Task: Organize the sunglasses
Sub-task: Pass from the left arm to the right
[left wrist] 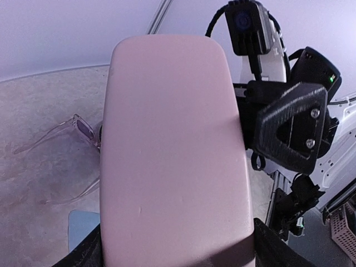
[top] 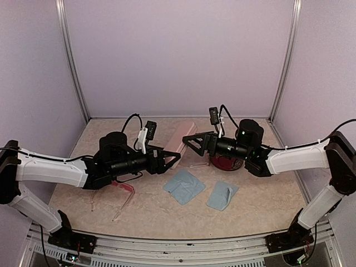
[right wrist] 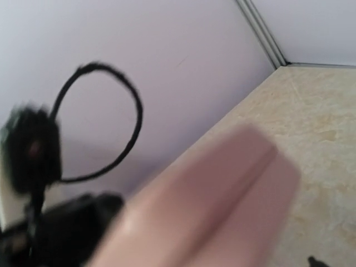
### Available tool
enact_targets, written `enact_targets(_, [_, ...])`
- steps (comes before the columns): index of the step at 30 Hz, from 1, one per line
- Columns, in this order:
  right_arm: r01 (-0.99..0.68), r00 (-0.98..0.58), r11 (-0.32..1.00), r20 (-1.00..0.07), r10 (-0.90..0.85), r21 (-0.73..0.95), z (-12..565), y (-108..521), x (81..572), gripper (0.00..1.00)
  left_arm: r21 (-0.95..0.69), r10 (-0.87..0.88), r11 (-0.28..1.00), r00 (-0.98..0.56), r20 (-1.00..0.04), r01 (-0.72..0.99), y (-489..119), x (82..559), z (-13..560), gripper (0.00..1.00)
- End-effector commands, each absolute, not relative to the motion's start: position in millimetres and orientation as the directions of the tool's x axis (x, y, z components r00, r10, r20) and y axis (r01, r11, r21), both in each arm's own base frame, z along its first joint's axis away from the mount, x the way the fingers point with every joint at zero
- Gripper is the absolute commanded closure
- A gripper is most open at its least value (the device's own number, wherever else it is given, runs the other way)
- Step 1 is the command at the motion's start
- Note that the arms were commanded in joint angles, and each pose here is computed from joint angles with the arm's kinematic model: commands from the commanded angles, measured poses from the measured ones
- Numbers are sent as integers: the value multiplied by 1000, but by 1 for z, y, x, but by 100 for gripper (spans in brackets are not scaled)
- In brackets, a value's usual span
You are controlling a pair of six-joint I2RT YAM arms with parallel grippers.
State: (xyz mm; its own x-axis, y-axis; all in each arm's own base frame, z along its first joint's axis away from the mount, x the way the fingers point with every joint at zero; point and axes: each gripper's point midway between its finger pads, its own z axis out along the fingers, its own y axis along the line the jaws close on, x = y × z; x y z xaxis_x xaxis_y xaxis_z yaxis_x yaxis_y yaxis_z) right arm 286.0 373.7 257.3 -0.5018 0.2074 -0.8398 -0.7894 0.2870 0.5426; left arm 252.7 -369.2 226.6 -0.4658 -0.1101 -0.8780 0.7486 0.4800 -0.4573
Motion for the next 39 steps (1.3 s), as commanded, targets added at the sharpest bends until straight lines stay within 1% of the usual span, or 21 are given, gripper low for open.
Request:
enact_targets(1, [-743, -544, 310, -805, 239, 594, 268, 379, 297, 3, -331, -91, 581, -345, -934, 743, -376, 261, 247, 100])
enact_targets(5, [-699, -579, 354, -782, 232, 622, 258, 381, 307, 14, -284, -56, 622, -320, -946, 730, -382, 260, 243, 100])
enact_targets(7, [-678, -592, 376, -772, 229, 631, 252, 381, 311, 22, -255, -37, 649, -305, -952, 717, -384, 262, 241, 100])
enact_targets(11, [-648, -613, 396, -754, 235, 651, 246, 380, 315, 43, -194, 18, 701, -288, -957, 687, -387, 266, 232, 100])
enact_targets(13, [-640, -621, 396, -747, 237, 658, 245, 380, 315, 51, -156, 48, 730, -277, -960, 666, -388, 268, 227, 100])
enact_targets(15, [-636, -626, 393, -742, 238, 663, 245, 381, 315, 56, -119, 78, 751, -265, -961, 650, -391, 267, 223, 100])
enact_targets(18, [-624, -630, 408, -738, 242, 667, 243, 380, 319, 65, -67, 124, 769, -252, -960, 635, -397, 265, 215, 97])
enact_targets(20, [-617, -627, 426, -740, 242, 662, 242, 377, 322, 72, -50, 143, 771, -249, -958, 635, -400, 263, 211, 92])
enact_targets(21, [-617, -623, 435, -745, 239, 656, 242, 375, 324, 77, -49, 147, 767, -250, -957, 640, -402, 261, 209, 89])
enact_targets(24, [-622, -605, 461, -762, 230, 633, 242, 368, 330, 88, -66, 140, 758, -260, -955, 648, -402, 257, 208, 73])
enact_targets(26, [-637, -581, 486, -787, 206, 598, 244, 360, 333, 94, -83, 129, 749, -268, -955, 657, -400, 253, 210, 64])
enact_targets(28, [-669, -545, 500, -820, 173, 550, 249, 352, 335, 95, -124, 102, 718, -280, -955, 684, -398, 248, 215, 48])
enact_targets(30, [-701, -511, 504, -848, 138, 504, 254, 343, 337, 96, -181, 55, 676, -293, -955, 715, -393, 244, 226, 22])
enact_targets(31, [-716, -497, 505, -860, 117, 482, 255, 339, 336, 96, -213, 33, 648, -306, -951, 731, -390, 243, 229, 15])
enact_targets(33, [-746, -474, 490, -877, 85, 451, 260, 333, 333, 97, -279, -16, 585, -334, -943, 761, -382, 241, 237, 9])
enact_targets(36, [-819, -396, 453, -918, 1, 353, 268, 330, 324, 97, -351, -77, 502, -364, -928, 791, -365, 245, 247, 4])
enact_targets(38, [-858, -362, 405, -931, -44, 315, 273, 333, 314, 98, -374, -90, 441, -374, -923, 816, -358, 244, 252, 2])
enact_targets(39, [-881, -351, 358, -935, -60, 308, 277, 336, 306, 98, -377, -86, 416, -377, -922, 828, -356, 243, 252, 2])
